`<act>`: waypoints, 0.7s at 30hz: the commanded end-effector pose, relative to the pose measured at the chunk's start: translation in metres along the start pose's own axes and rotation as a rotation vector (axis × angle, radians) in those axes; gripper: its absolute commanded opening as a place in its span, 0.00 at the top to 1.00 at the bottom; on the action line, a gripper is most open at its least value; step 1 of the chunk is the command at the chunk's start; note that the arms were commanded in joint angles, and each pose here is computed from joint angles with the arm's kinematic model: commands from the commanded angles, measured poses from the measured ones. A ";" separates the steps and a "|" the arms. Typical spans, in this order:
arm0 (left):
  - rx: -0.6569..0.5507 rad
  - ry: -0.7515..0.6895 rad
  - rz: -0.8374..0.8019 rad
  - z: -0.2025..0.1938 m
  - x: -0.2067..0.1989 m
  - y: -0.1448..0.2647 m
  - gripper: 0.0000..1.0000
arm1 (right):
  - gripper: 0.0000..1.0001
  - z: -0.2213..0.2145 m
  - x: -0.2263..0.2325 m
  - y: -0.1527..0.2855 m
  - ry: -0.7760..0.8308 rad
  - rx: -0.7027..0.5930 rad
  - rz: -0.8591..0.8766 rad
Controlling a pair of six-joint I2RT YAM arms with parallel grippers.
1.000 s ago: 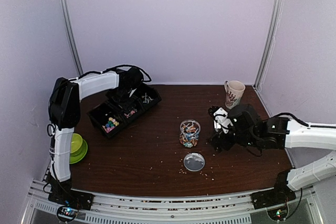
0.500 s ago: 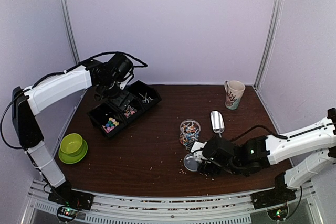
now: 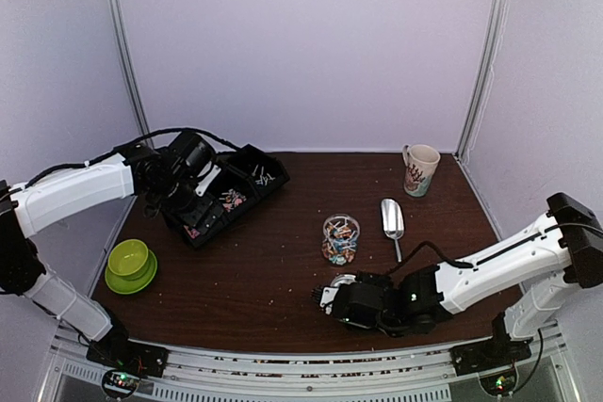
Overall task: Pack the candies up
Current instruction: Pick up the box lid from the center of the board.
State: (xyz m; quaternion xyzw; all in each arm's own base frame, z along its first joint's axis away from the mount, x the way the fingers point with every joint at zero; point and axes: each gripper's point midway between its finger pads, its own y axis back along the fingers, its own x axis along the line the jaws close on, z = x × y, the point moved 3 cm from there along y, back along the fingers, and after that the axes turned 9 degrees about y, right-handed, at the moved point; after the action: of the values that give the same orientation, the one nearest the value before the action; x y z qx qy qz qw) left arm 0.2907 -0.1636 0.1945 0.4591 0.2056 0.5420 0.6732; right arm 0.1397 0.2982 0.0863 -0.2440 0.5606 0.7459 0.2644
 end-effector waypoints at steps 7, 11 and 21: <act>-0.055 0.010 -0.025 0.006 -0.007 -0.005 0.02 | 0.31 0.011 0.004 -0.009 0.071 0.054 -0.013; -0.065 0.015 -0.022 0.007 -0.006 -0.003 0.02 | 0.32 0.010 0.011 -0.013 0.085 0.065 0.013; -0.061 0.015 -0.022 0.007 -0.006 -0.004 0.02 | 0.35 0.008 0.018 -0.024 0.119 0.121 0.015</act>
State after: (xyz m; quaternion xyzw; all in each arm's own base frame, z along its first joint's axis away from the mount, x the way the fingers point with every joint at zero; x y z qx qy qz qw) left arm 0.2949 -0.1677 0.1893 0.4463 0.2037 0.5437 0.6809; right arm 0.1408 0.3105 0.0595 -0.2622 0.6151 0.7053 0.2355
